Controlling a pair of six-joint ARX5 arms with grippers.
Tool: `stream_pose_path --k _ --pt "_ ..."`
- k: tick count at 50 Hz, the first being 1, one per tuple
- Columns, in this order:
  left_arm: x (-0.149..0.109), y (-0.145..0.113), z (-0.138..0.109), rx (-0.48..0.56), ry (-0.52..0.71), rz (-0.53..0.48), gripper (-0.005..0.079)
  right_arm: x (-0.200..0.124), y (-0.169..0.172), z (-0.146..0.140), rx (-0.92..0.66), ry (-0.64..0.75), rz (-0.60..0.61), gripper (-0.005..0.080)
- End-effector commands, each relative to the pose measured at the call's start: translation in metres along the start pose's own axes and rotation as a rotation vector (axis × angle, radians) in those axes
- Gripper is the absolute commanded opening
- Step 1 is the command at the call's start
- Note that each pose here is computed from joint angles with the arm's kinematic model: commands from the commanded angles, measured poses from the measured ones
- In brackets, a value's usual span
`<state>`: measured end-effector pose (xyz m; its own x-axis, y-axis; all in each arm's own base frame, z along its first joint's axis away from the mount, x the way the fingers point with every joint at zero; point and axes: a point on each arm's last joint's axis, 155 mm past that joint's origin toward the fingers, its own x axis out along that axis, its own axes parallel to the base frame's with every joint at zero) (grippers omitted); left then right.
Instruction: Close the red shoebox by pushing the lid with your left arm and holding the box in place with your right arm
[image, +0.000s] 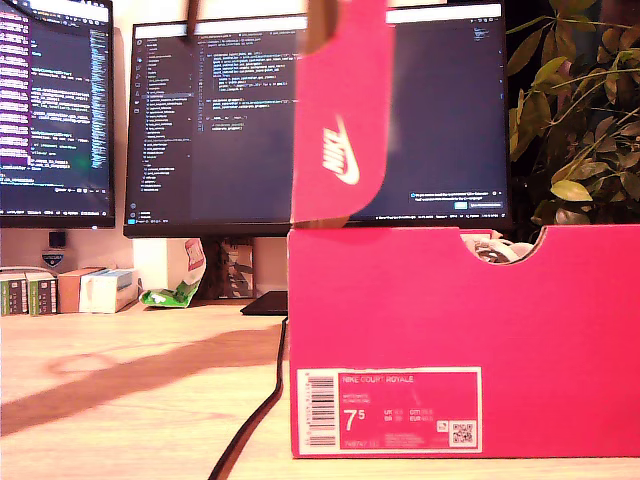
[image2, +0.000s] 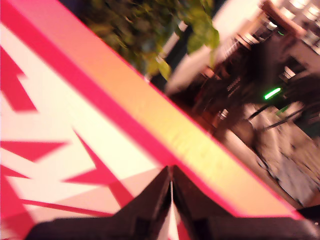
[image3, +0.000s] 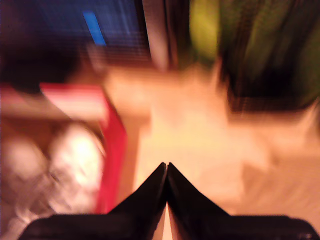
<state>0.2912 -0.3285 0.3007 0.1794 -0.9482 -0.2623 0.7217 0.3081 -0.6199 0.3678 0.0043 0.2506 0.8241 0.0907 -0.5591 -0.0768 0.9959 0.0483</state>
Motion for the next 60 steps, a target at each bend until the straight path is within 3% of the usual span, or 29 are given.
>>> stream_pose_path --k 1,11,22,33,46,60 --pt "0.011 0.000 -0.004 -0.006 0.016 -0.021 -0.0019 0.001 -0.002 -0.006 -0.001 0.019 -0.005 -0.0012" --pt "0.021 -0.005 -0.009 0.004 0.033 -0.048 -0.0019 -0.015 0.014 0.003 0.008 -0.031 0.066 -0.0012" --pt "0.014 0.009 -0.009 -0.008 0.034 -0.010 -0.0019 -0.031 0.053 0.013 0.037 -0.057 0.275 -0.0012" --pt "0.005 0.035 -0.016 -0.004 0.056 0.081 -0.0019 -0.022 0.071 -0.021 0.044 0.093 0.357 -0.0013" --pt "-0.002 0.053 -0.016 0.026 0.056 0.153 -0.0019 0.012 0.102 -0.064 0.003 0.284 0.433 -0.0013" --pt "-0.003 0.059 -0.014 0.031 0.046 0.185 -0.0019 0.052 0.113 -0.106 -0.080 0.441 0.376 -0.0013"
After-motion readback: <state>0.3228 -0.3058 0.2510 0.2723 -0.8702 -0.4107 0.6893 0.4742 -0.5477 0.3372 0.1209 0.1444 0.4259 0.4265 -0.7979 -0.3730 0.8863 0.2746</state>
